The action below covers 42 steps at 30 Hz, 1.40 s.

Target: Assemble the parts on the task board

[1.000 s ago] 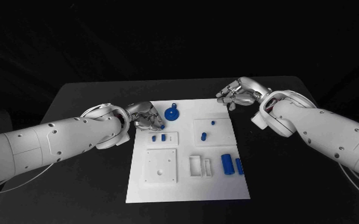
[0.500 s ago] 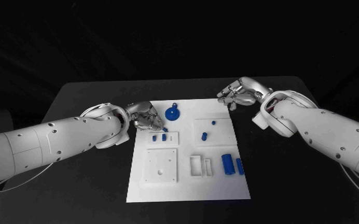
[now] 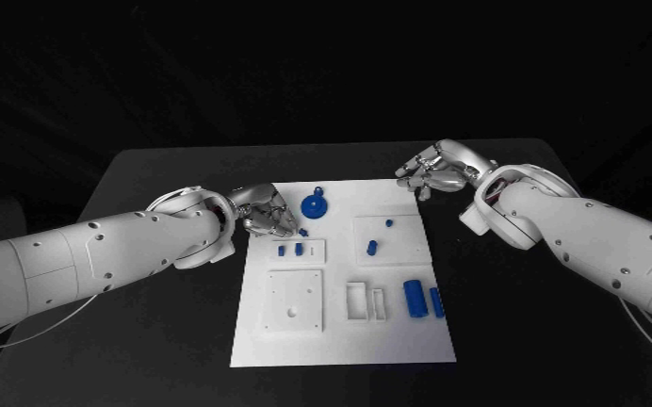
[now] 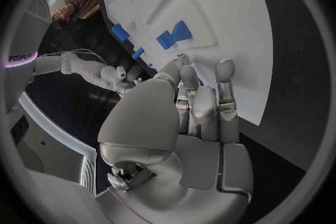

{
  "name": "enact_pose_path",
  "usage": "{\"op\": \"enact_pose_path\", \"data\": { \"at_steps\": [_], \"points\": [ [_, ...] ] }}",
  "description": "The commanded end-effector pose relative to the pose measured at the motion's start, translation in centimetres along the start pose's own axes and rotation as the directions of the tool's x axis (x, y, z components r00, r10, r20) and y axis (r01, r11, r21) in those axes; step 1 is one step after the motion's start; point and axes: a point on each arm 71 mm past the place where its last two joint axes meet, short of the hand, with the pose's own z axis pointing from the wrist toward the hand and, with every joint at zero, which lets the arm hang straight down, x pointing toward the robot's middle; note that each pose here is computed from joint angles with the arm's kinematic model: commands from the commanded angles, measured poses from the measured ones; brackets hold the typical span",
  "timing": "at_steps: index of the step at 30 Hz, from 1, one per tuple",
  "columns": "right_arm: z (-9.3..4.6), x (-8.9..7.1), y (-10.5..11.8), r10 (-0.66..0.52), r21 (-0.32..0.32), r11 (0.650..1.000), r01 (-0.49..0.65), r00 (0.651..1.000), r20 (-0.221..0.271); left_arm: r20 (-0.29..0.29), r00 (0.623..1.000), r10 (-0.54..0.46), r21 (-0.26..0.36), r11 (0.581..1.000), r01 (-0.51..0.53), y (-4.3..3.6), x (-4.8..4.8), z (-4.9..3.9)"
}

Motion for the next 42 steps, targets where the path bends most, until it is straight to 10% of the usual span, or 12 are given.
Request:
{"op": "enact_pose_path", "data": {
  "at_steps": [1,25,42],
  "points": [
    [0.0,0.0,0.0,0.004,-0.007,1.0,-0.004,1.0,-0.002,0.031,0.999,0.006,0.03,1.0,-0.007,-0.26,-0.19,-0.04],
    [1.8,1.7,3.8,-0.207,-0.022,0.978,0.206,0.977,-0.057,0.11,0.989,-0.097,0.067,0.994,0.09,-1.61,-3.8,0.06],
    [2.3,2.0,4.8,-0.222,-0.026,0.975,0.221,0.975,-0.032,0.009,0.908,0.42,0.18,0.892,-0.414,-5.71,-1.82,0.64]
  ]
}}
